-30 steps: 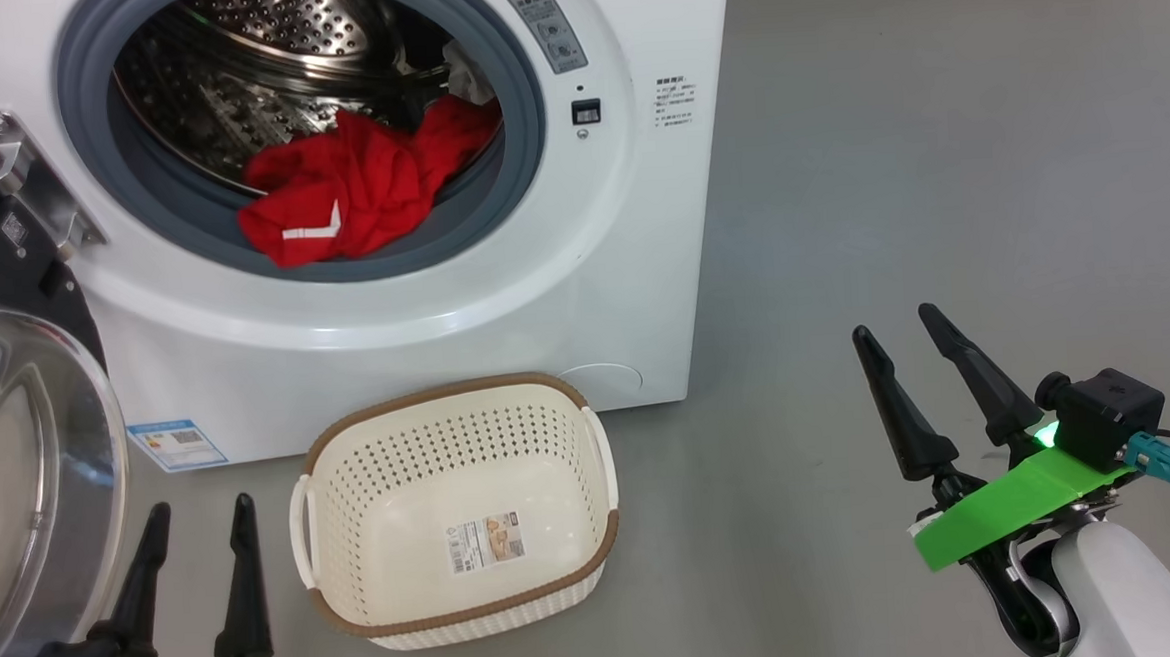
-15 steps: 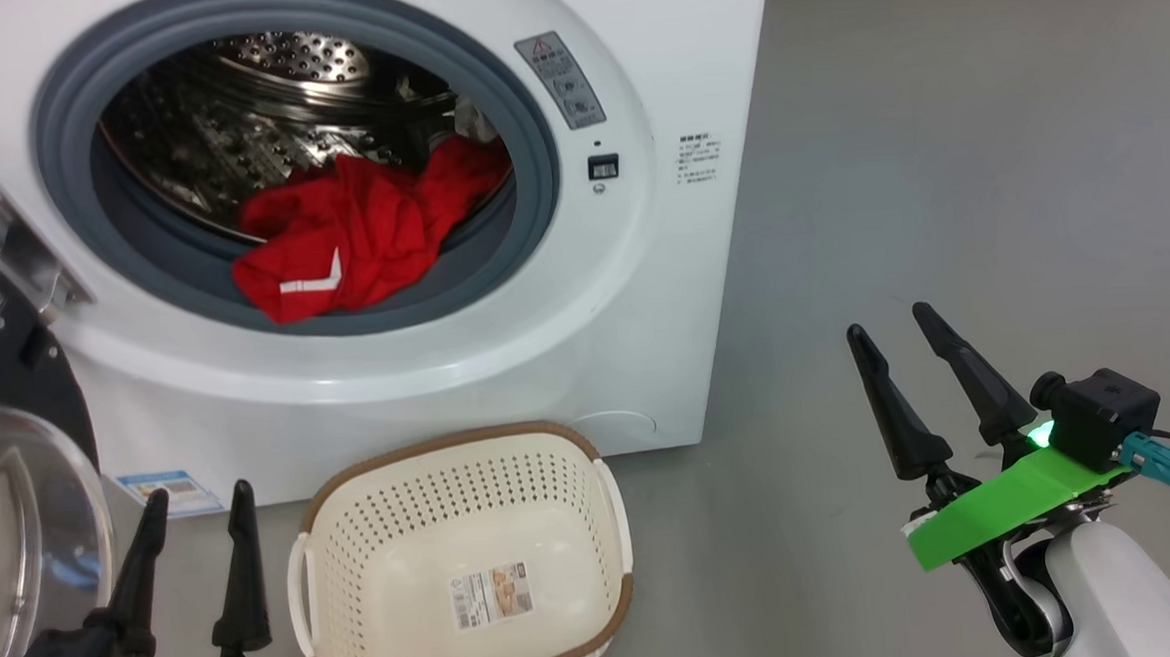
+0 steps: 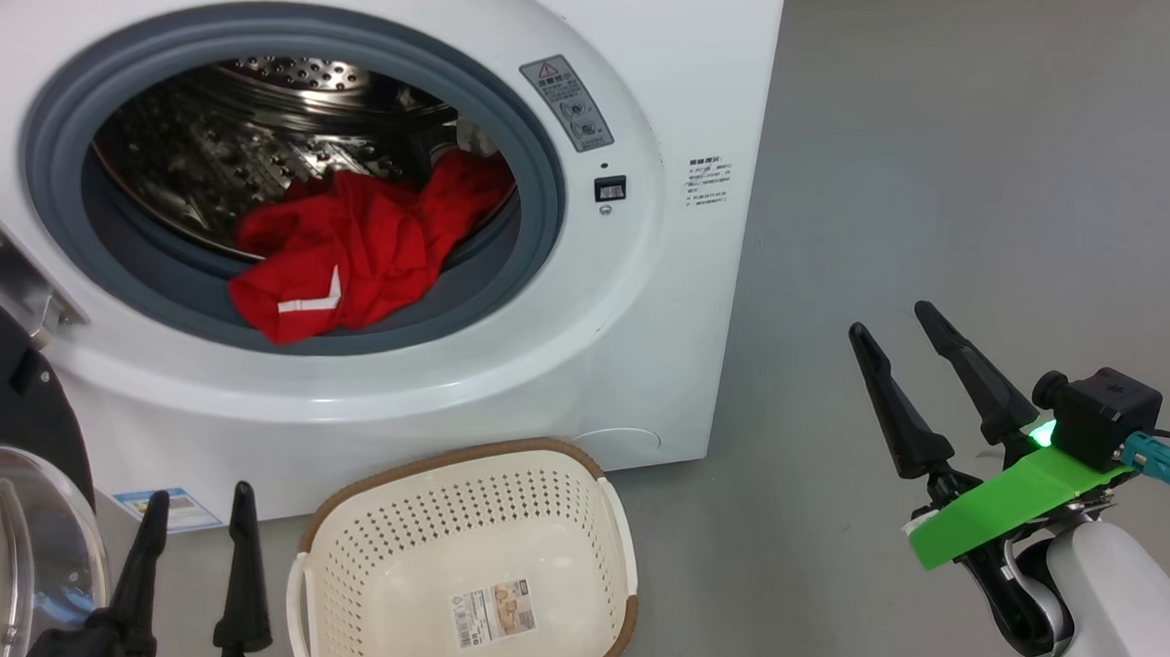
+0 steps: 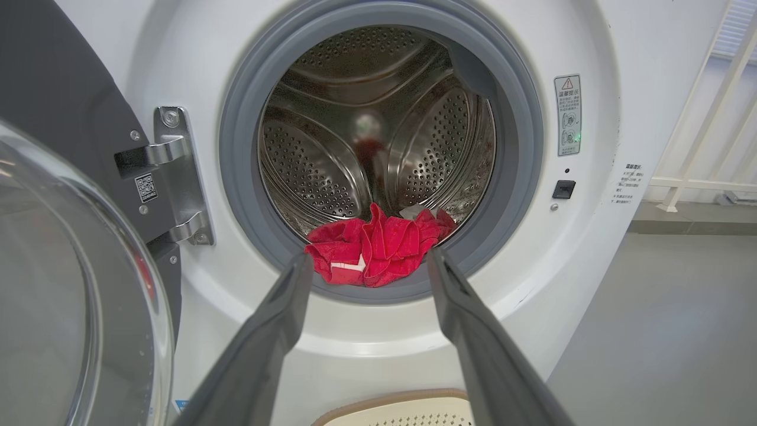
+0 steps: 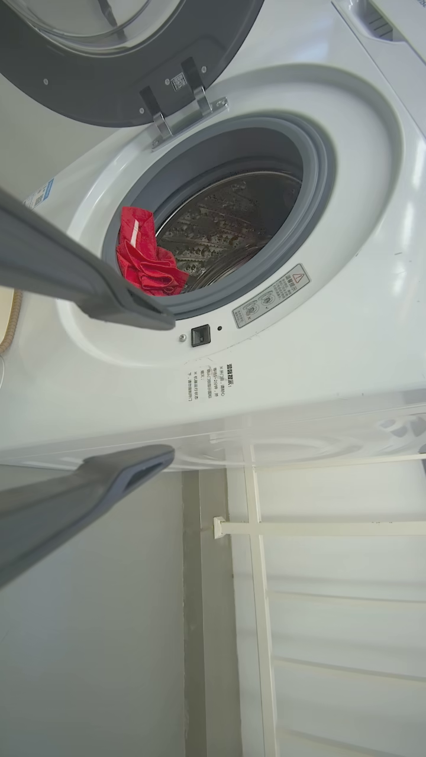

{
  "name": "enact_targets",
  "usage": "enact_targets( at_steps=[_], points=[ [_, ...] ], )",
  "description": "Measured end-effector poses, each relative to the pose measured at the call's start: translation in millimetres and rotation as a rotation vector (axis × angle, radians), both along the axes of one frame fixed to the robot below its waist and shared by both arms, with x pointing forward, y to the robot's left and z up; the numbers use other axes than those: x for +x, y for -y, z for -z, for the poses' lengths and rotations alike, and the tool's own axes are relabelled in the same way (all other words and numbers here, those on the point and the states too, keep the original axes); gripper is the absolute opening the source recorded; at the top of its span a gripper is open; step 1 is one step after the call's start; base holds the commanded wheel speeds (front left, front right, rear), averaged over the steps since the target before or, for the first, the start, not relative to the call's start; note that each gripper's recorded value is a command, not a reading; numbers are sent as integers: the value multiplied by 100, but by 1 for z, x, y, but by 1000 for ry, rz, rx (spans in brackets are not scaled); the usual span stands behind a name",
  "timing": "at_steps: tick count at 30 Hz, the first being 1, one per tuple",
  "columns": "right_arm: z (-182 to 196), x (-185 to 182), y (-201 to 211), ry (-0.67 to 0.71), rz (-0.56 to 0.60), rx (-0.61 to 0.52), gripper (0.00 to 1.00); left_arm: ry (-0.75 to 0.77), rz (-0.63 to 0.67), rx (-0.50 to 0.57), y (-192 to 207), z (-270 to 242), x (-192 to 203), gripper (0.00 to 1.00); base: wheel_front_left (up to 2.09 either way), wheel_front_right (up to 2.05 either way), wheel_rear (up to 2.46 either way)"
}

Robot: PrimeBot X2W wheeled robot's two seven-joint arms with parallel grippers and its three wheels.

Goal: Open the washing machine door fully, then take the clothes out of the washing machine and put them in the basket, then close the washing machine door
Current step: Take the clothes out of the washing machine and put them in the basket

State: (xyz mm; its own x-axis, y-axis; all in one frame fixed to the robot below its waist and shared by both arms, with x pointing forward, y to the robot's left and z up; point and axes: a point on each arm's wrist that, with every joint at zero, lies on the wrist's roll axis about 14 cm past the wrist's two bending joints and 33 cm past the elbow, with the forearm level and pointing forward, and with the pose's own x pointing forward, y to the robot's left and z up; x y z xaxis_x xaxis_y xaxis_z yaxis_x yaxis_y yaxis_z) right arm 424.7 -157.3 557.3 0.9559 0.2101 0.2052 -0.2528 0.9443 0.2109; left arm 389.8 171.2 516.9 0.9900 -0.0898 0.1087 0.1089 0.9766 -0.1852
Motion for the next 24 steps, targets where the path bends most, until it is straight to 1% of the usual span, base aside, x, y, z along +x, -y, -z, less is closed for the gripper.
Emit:
enact_targets(
  at_steps=[24],
  points=[
    [2, 0, 0, -5, 1, 1, 100, -7, 3, -2, 0, 3, 1, 100, 0, 0, 0]
  ],
)
